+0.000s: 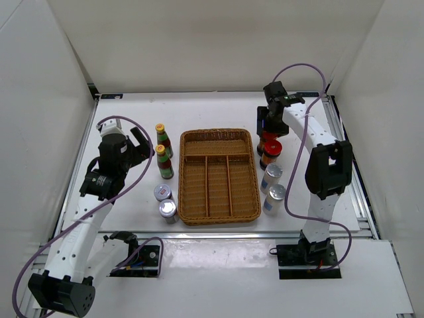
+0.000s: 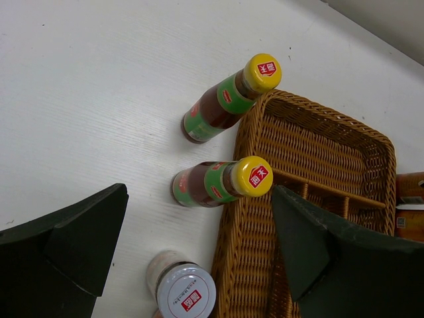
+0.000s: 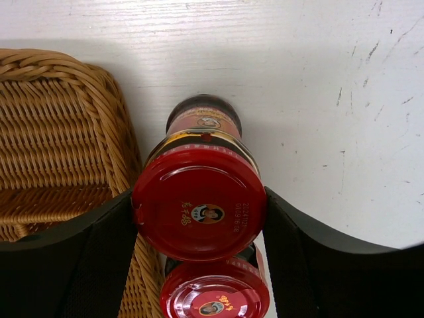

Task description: Organize the condiment bottles

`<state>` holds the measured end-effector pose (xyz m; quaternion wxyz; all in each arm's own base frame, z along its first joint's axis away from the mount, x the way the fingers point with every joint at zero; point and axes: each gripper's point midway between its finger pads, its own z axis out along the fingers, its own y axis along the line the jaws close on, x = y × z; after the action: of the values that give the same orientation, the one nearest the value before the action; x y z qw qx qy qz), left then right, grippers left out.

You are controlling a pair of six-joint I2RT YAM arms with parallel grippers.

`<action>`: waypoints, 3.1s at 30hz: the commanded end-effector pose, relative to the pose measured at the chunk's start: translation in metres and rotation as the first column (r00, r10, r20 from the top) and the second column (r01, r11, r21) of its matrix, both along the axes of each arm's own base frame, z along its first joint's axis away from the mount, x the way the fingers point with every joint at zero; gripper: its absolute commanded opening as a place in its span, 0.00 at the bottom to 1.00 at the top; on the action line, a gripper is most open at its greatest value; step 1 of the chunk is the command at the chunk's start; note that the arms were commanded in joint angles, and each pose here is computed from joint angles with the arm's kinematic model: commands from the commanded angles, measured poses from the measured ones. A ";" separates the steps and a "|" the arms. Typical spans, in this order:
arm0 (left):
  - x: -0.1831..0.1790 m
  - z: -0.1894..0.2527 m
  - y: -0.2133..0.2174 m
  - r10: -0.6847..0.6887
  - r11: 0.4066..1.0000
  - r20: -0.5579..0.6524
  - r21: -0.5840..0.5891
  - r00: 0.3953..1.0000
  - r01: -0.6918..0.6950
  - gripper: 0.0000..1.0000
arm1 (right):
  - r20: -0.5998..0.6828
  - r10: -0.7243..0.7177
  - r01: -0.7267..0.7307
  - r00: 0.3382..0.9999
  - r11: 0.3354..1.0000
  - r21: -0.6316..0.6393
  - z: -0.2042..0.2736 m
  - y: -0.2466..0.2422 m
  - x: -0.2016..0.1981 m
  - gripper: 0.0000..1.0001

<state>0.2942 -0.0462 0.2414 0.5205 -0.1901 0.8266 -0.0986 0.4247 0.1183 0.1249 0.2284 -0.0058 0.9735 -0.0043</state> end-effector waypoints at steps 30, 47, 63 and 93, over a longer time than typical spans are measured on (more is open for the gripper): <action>0.003 0.000 -0.001 -0.006 1.000 -0.004 0.009 1.000 0.006 1.00 | 0.494 0.236 -0.278 0.837 0.961 0.011 0.190 0.099 -0.006 0.16; 0.003 0.000 -0.001 -0.006 1.000 -0.004 0.009 1.000 0.006 1.00 | 0.305 0.285 -0.321 0.909 0.944 0.075 0.076 0.135 0.010 0.11; 0.003 0.000 -0.001 -0.010 1.000 -0.004 0.017 1.000 0.010 1.00 | 0.310 0.211 -0.232 0.927 0.972 0.031 0.101 0.115 0.007 1.00; 0.006 -0.001 -0.003 -0.018 1.000 -0.014 0.015 1.000 0.018 1.00 | -0.061 -0.032 0.044 0.998 0.976 0.214 0.015 -0.003 -0.036 0.93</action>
<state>0.2992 -0.0471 0.2292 0.5044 -0.1850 0.8388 -0.0883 0.3877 0.1113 0.1300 0.1860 0.0355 0.9786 0.0805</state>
